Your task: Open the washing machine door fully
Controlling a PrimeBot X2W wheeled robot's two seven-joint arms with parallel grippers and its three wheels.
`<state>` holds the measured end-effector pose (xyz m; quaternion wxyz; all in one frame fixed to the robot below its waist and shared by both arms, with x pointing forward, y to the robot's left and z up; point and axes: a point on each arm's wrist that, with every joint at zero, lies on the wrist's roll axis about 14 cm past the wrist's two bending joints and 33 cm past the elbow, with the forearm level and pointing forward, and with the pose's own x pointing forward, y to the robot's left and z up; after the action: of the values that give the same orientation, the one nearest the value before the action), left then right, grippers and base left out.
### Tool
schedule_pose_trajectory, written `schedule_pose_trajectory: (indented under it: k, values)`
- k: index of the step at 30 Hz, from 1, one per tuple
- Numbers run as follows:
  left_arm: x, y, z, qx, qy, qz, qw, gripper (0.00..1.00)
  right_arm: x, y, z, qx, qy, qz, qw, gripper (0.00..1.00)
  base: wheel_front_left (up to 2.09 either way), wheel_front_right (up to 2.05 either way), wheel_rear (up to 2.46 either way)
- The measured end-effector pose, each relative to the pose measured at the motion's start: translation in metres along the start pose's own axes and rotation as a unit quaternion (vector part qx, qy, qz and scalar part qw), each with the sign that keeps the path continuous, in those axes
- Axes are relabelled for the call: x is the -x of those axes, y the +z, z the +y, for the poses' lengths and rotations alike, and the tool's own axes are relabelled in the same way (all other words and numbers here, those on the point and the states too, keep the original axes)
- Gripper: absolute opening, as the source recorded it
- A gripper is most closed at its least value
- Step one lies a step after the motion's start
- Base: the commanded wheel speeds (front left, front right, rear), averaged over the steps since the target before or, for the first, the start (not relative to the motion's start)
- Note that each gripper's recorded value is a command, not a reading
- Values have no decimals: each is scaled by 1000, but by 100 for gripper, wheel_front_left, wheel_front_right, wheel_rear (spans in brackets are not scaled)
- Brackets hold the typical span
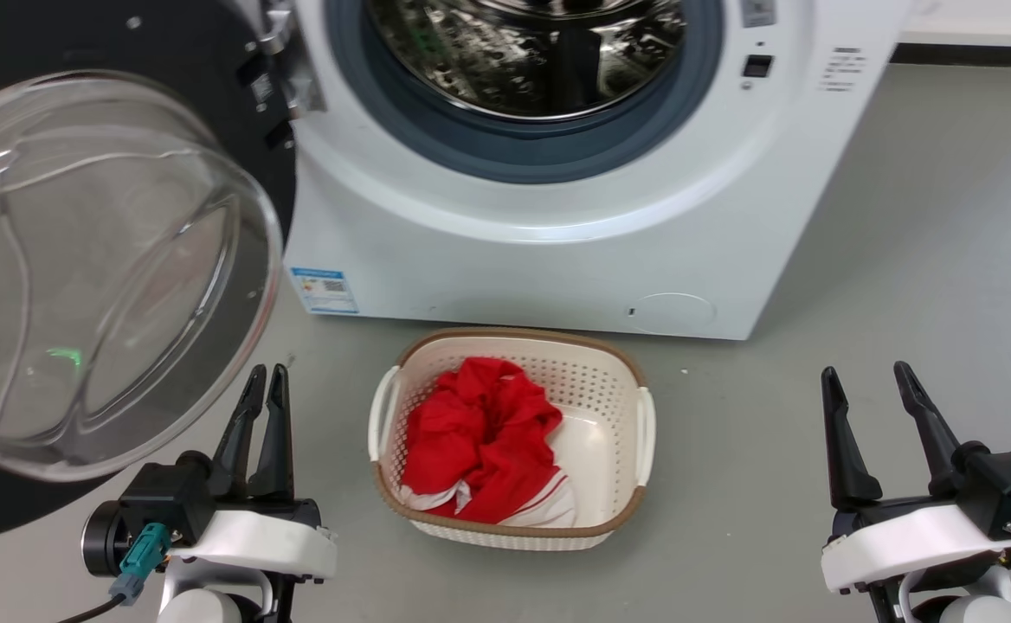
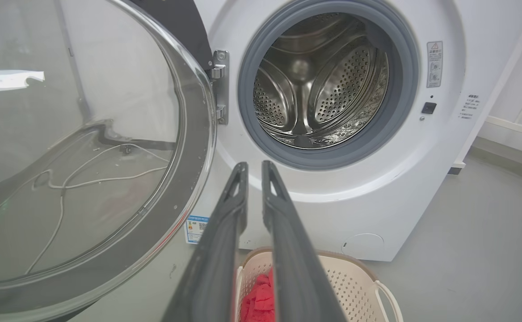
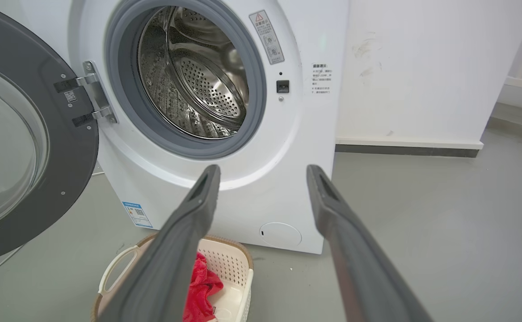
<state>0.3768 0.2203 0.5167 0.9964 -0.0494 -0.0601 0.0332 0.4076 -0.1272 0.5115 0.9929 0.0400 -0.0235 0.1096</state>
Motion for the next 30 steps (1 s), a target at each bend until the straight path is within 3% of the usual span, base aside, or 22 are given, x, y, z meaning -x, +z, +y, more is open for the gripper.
schedule_pose_trajectory:
  k: [1, 13, 30]
  values:
    - [-2, 0, -5, -1, -7, 0, 1000, 100, 3, 1, -3, 1, -5, -1, 1000, 100, 0, 0, 0]
    - [-18, 2, -46, -9, -64, -8, 998, 100, 27, 14, -25, 17, -43, -13, 999, 100, 0, 0, 0]
    - [-17, -3, -45, -16, -62, 0, 998, 100, 29, 9, -27, 13, -47, -9, 999, 100, 0, 0, 0]
